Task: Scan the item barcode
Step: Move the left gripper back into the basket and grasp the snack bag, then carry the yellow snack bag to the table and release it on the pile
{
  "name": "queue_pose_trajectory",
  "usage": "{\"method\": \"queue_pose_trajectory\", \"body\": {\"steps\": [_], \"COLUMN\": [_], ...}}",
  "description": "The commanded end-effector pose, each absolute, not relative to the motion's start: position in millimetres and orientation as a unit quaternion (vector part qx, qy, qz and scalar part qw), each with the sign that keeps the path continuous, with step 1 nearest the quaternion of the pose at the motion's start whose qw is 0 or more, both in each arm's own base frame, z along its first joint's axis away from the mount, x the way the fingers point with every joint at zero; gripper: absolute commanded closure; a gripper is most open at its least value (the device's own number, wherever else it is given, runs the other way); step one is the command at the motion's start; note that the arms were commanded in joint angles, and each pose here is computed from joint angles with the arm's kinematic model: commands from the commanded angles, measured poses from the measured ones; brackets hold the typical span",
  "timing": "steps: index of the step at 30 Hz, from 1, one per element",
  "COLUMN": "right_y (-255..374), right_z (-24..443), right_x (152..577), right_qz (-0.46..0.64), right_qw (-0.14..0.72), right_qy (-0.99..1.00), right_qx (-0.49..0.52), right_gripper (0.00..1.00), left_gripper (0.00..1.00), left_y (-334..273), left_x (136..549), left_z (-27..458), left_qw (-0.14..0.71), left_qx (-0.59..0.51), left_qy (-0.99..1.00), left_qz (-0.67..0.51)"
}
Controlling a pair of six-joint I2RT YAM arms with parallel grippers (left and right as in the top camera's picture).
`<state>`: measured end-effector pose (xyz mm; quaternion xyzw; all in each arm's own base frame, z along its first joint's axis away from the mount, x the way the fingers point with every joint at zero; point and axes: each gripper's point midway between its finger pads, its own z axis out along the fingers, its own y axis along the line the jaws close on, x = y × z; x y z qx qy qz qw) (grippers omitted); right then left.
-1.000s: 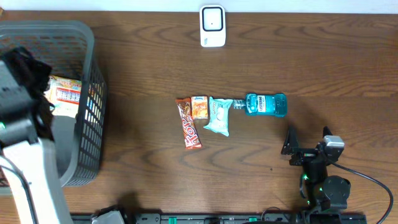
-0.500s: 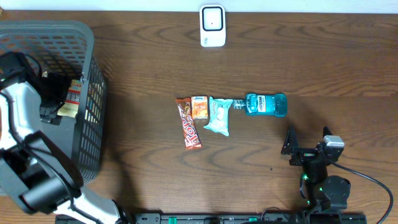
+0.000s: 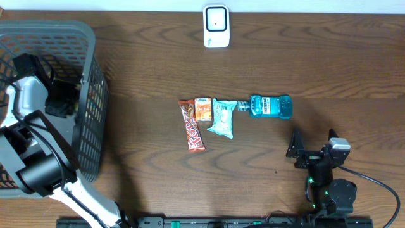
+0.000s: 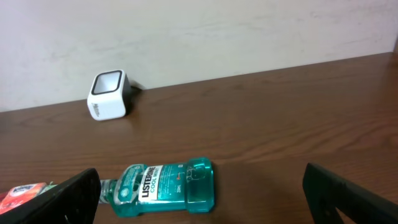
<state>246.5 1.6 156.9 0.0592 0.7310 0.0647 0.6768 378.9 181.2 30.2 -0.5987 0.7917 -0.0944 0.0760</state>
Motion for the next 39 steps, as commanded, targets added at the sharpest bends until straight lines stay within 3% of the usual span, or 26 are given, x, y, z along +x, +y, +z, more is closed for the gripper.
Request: {"method": "queue_pose_trajectory", "body": {"steps": [1,7,16,19,23,27,31,39], "right_y": [2,2,2,2,2,2,2,2], "right_z": [156,156,156,156,156,156,156,156], "right_x": [246,246,246,246,246,246,246,246], "right_qz": [0.060,0.061,0.060,0.060,0.061,0.060,0.060,0.060], "right_qw": [0.676,0.676,0.676,0.676,0.676,0.676,0.676,0.676], "right_qy": [0.732,0.732,0.732,0.732,0.732,0.732,0.732,0.732], "right_qx": [0.055,0.055,0.055,0.055,0.055,0.055,0.055,0.055], "right_gripper": [0.01,0.01,0.01,0.01,0.01,0.01,0.01,0.01], "left_gripper": [0.93,0.93,0.93,0.93,0.93,0.93,0.93,0.93], "left_y": [163,182,192,149,61,-23,-99,-202], "left_x": [333,337,316,287,269,259,257,295], "left_z": [-21,43,254,342,395,404,348,234], "left_qw": [-0.032,0.046,0.340,0.456,0.513,0.509,0.433,0.316], "left_qx": [-0.596,-0.605,-0.577,-0.526,-0.390,-0.210,-0.035,0.068], "left_qy": [0.801,0.793,0.739,0.708,0.736,0.793,0.862,0.915], "left_qz": [-0.050,-0.053,-0.072,-0.116,-0.207,-0.260,-0.261,-0.241]}}
